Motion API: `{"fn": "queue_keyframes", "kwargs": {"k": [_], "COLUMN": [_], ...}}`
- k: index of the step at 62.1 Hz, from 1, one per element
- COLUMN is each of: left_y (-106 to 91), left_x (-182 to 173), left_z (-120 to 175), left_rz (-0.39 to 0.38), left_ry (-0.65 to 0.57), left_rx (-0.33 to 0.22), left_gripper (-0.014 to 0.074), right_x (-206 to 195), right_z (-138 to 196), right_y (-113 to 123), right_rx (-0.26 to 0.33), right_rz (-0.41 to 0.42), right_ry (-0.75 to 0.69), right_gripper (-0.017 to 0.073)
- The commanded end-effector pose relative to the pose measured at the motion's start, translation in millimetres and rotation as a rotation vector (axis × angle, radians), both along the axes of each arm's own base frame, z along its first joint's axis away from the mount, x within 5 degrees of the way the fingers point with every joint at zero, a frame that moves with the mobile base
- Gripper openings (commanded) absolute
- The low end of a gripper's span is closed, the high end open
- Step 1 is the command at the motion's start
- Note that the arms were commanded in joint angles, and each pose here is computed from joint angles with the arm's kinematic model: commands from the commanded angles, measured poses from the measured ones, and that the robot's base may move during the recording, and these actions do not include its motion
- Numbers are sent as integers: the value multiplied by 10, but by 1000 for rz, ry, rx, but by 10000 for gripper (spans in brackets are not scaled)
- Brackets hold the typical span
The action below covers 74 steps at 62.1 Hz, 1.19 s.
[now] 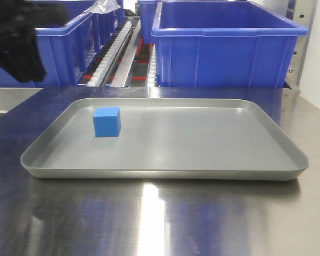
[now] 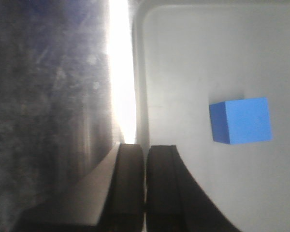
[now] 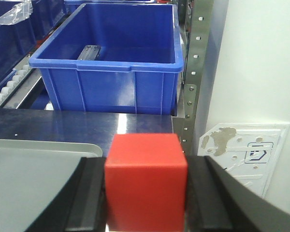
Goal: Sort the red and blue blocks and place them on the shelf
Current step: 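Lower the open left gripper over the blue cube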
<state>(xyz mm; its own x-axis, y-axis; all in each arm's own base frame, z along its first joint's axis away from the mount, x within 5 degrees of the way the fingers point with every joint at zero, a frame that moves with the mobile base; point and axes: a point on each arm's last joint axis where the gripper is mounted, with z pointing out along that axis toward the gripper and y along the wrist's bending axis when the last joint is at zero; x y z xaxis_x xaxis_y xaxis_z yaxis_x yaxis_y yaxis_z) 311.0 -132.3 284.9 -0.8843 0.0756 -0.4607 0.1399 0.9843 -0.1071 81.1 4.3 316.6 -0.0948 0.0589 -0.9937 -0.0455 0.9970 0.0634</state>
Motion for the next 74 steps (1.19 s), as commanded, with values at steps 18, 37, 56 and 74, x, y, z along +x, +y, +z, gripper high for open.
{"fn": "queue_keyframes", "kwargs": {"k": [18, 37, 56, 74], "left_y": [-592, -831, -845, -867], "left_x": [219, 254, 252, 285], "left_z": [212, 103, 116, 20], "left_rz": [41, 72, 105, 150], "left_ry": [-24, 49, -6, 15], "left_rx": [-104, -90, -40, -39], "left_gripper": [617, 620, 620, 620], "right_x": [-9, -9, -9, -9], "right_z": [165, 165, 165, 165], "right_y": [-9, -9, -9, -9], "right_rx": [-9, -9, -9, -9], "right_rz": [-9, -9, -9, -9], "right_ry": [-108, -108, -108, -108], "right_gripper": [89, 89, 89, 89]}}
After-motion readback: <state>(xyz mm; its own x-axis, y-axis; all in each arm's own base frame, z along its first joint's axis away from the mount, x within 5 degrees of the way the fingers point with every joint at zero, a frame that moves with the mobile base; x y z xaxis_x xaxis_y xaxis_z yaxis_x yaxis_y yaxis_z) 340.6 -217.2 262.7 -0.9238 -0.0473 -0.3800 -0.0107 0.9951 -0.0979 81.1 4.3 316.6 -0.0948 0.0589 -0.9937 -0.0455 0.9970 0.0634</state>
